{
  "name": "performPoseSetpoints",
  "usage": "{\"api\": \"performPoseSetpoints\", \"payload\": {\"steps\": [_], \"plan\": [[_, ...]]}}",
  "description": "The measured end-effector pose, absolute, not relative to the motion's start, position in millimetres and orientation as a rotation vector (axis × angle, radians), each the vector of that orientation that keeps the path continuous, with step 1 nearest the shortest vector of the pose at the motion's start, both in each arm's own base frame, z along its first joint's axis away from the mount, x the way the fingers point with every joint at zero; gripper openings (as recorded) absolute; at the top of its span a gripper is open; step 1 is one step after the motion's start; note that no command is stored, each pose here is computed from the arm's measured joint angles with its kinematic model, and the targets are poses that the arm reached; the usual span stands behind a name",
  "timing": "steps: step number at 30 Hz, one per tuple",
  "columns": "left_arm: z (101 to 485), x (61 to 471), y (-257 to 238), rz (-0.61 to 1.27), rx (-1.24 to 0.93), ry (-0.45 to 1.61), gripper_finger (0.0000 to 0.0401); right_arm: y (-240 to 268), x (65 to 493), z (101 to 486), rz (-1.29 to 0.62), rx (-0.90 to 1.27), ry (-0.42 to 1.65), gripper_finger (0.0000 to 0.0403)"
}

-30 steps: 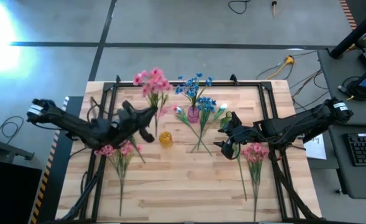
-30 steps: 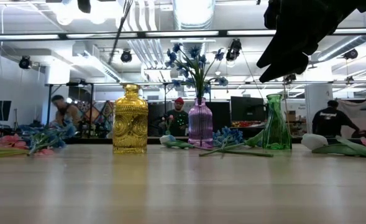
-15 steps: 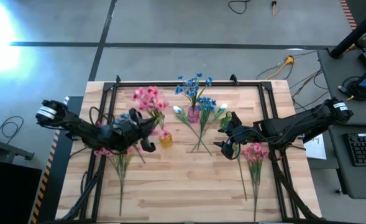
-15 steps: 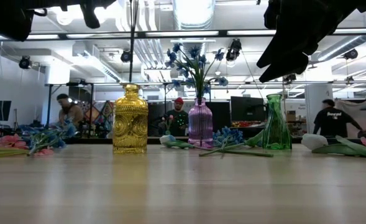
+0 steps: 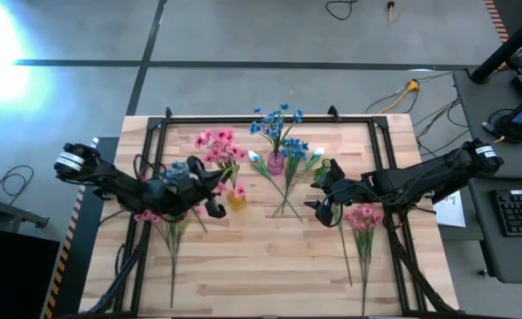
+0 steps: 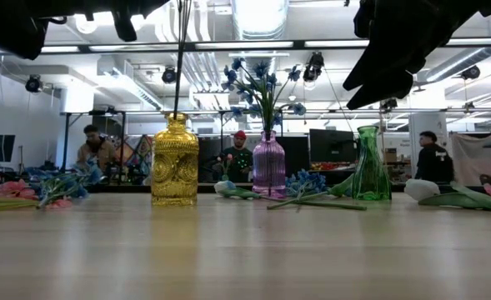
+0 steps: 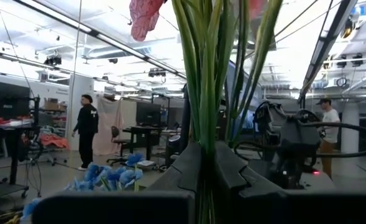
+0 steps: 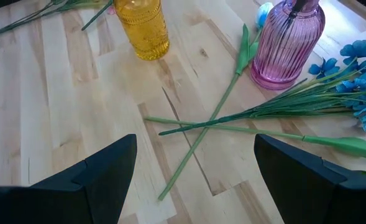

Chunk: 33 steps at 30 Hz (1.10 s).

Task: Sort flowers into vase by color
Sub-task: Put the top left pink flowers into the yellow flower vase

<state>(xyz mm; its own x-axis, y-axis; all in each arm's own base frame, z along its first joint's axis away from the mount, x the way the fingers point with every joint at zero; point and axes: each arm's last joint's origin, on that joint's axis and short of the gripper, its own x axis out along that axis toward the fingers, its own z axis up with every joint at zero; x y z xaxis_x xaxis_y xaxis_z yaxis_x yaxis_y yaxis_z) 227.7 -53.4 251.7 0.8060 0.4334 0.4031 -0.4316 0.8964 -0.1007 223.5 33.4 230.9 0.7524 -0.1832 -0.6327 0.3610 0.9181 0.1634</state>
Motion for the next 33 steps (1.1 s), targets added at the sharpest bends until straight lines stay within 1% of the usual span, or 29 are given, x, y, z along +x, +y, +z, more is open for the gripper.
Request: {"api": "performPoseSetpoints", "payload": {"steps": [5,10,15,28,33], "plan": [[251,228,-53,0.491,0.012,-0.42,0.0,33,223,231,-0.314,0.281,0.651,0.0315],[272,228,-52,0.514,-0.033,-0.487,0.0,33,223,231,-0.315,0.283,0.651,0.0315],[278,232,-53,0.542,0.059,-0.443,0.0,33,223,231,-0.315,0.283,0.651,0.0315],[262,228,-52,0.526,0.023,-0.406,0.0,33,223,231,-0.314,0.283,0.651,0.0315],[261,230,-53,0.481,0.047,-0.399,0.0,33,224,231,-0.315,0.284,0.65,0.0315]]}}
